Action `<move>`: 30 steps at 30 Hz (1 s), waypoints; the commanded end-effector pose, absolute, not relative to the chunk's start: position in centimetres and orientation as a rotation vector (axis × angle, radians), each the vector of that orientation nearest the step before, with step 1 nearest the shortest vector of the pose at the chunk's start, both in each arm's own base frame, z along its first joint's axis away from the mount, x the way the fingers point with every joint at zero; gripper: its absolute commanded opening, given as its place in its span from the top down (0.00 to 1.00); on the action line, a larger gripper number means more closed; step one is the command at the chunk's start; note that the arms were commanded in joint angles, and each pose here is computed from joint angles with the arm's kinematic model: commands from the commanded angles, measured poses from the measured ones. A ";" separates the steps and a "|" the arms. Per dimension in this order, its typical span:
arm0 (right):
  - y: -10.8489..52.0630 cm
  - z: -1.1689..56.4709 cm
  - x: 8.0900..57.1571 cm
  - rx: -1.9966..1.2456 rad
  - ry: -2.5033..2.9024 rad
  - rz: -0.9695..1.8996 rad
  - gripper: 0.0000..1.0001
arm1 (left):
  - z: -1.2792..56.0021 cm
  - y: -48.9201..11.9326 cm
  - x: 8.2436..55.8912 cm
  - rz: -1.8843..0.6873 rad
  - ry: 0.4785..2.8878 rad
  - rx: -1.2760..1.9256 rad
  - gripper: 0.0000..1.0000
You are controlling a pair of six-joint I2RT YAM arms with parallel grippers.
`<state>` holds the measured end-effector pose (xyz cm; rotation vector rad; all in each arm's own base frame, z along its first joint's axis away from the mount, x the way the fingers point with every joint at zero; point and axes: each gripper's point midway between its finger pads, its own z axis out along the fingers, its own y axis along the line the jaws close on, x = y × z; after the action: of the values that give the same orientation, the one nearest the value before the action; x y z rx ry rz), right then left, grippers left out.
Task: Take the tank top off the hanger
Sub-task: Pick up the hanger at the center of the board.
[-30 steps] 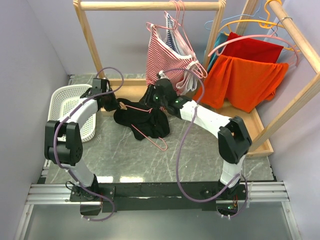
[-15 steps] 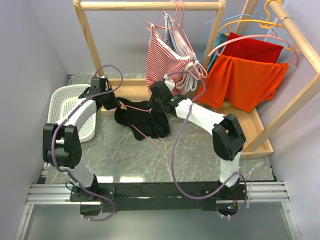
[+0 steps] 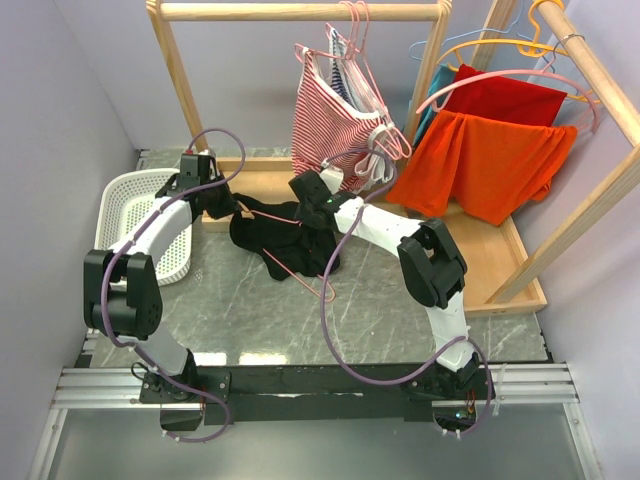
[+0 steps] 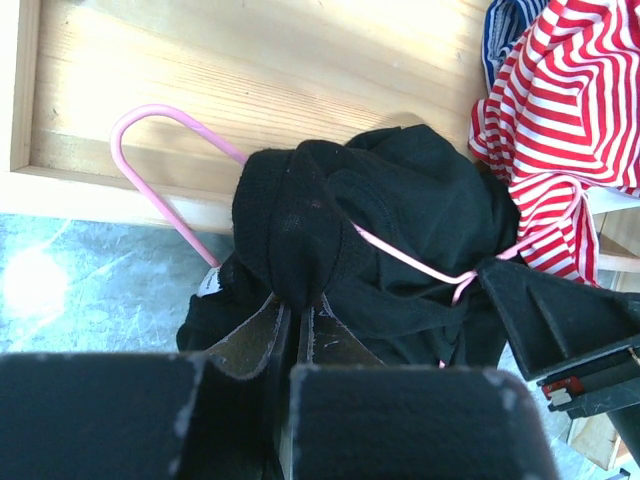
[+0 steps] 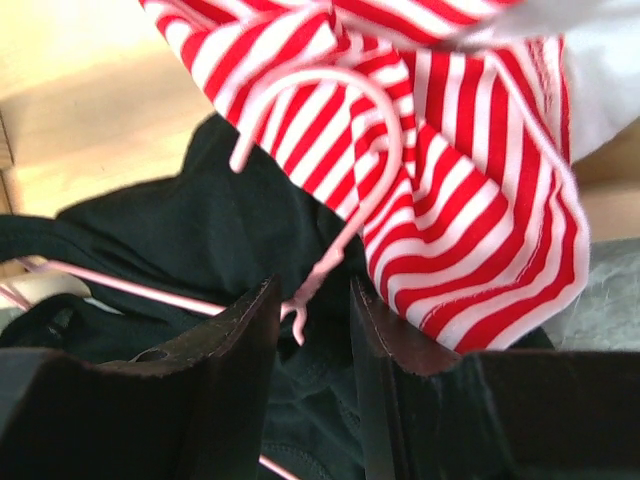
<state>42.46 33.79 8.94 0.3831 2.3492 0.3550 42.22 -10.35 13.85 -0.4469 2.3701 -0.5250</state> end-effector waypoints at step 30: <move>36.7 13.9 43.3 0.209 2.178 0.441 1.00 | 15.6 -10.7 42.0 -0.563 2.334 -0.399 0.97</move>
<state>44.01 35.87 8.64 0.2759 2.3026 0.4139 42.00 -10.76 13.98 -0.4333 2.3754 -0.5547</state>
